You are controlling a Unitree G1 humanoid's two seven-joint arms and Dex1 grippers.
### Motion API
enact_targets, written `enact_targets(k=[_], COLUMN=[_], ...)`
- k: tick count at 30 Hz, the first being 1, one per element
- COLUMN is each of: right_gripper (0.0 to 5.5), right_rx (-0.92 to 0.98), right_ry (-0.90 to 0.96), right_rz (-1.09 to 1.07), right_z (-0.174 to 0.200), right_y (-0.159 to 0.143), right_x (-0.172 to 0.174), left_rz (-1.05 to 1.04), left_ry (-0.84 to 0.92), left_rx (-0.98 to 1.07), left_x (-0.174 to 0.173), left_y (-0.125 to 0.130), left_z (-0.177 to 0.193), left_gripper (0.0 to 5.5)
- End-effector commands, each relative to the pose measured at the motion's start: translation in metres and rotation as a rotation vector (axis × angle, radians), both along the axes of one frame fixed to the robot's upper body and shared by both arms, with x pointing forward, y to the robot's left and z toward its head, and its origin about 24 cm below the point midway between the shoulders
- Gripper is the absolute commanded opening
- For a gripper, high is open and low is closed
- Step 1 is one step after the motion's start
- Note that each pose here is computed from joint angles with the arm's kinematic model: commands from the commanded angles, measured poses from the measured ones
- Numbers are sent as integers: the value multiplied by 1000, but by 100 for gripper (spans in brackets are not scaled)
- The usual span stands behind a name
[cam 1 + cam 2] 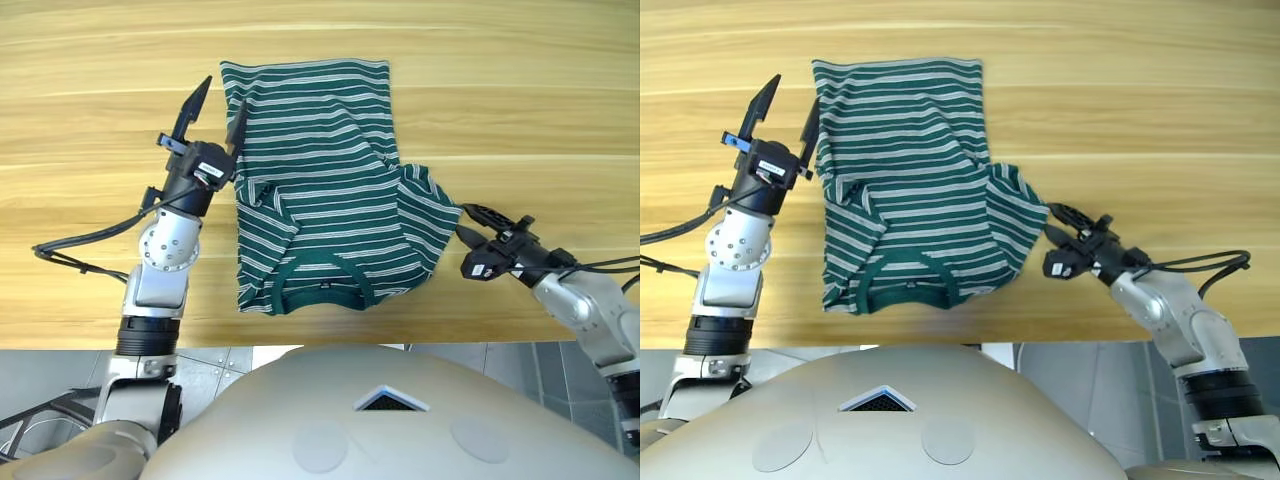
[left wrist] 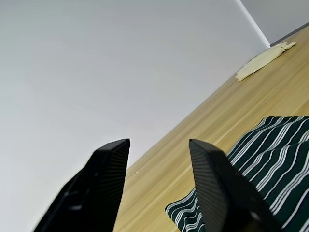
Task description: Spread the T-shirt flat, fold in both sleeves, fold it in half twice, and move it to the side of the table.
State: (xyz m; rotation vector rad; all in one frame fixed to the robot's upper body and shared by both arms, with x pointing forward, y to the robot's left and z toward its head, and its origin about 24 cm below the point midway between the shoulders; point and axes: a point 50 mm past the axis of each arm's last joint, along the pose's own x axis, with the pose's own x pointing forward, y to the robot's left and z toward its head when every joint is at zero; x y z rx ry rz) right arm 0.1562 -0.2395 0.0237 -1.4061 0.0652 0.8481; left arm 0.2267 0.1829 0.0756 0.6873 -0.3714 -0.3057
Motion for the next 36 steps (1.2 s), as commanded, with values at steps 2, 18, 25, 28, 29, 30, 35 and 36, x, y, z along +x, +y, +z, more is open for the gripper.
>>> enact_targets(k=[2,18,25,28,29,30,35,36], right_gripper=[230,155,41,4,1,1,1,1], right_rx=[-25,6,20,25,31,46,192,225], right_ry=[98,44,55,59,53,38,-71,-98], right_rz=[17,-28,-17,-16,-21,-28,-73,-86], right_z=[-18,-26,-25,-25,-25,-23,-7,-3], right_y=[3,5,6,7,7,8,14,15], right_x=[-8,16,14,13,13,15,20,21], left_rz=[0,3,-8,-8,-8,-4,14,17], left_ry=[-5,4,1,1,1,2,-2,-1], left_rx=[-2,-33,-38,-41,-43,-47,-69,-72], left_x=[4,2,0,0,0,0,-1,-1], left_y=[0,-2,-4,-5,-4,-4,-1,-1], left_z=[2,-3,-3,-3,-4,-4,-6,-6], left_gripper=[227,229,229,229,229,229,229,229])
